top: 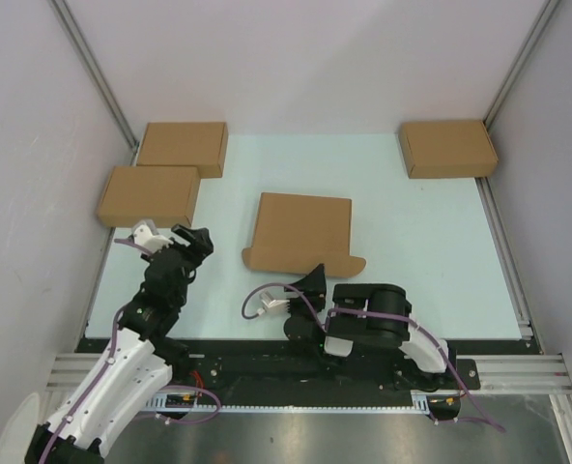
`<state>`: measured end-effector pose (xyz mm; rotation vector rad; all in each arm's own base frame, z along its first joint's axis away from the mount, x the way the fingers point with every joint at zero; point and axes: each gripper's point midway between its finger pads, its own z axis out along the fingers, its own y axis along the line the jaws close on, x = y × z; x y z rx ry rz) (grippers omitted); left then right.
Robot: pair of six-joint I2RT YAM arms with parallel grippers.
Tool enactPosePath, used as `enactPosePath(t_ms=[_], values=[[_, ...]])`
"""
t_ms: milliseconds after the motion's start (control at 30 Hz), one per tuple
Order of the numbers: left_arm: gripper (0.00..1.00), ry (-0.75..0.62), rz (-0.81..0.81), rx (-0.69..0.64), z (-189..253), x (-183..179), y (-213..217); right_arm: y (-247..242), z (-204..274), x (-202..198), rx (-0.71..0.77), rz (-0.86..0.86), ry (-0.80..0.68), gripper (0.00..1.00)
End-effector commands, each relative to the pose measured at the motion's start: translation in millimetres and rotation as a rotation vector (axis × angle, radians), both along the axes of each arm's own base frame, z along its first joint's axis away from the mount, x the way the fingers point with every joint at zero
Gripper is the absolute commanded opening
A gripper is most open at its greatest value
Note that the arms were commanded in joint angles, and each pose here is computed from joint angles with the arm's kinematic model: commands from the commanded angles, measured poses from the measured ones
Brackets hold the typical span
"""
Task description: Fold the paper box
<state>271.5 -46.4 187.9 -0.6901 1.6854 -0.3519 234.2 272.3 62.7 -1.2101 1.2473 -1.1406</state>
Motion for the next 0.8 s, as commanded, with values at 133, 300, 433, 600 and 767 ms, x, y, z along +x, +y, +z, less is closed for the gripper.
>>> enactPosePath(t_ms=[133, 300, 433, 600, 767], values=[[0.79, -0.029, 0.009, -0.024, 4, 5, -1, 13, 15, 31, 0.254, 0.024, -0.057, 0.7], [0.79, -0.016, 0.007, -0.017, 1, 5, -1, 20, 23, 33, 0.273, 0.044, -0.064, 0.39], [0.79, -0.015, 0.003, -0.027, -1, 6, -3, 21, 24, 33, 0.274, 0.046, -0.065, 0.14], [0.79, -0.011, 0.003, -0.024, -1, 6, -3, 20, 31, 34, 0.288, 0.038, -0.072, 0.0], [0.79, -0.027, 0.012, -0.028, 6, 7, -1, 21, 67, 30, 0.353, 0.036, -0.102, 0.0]])
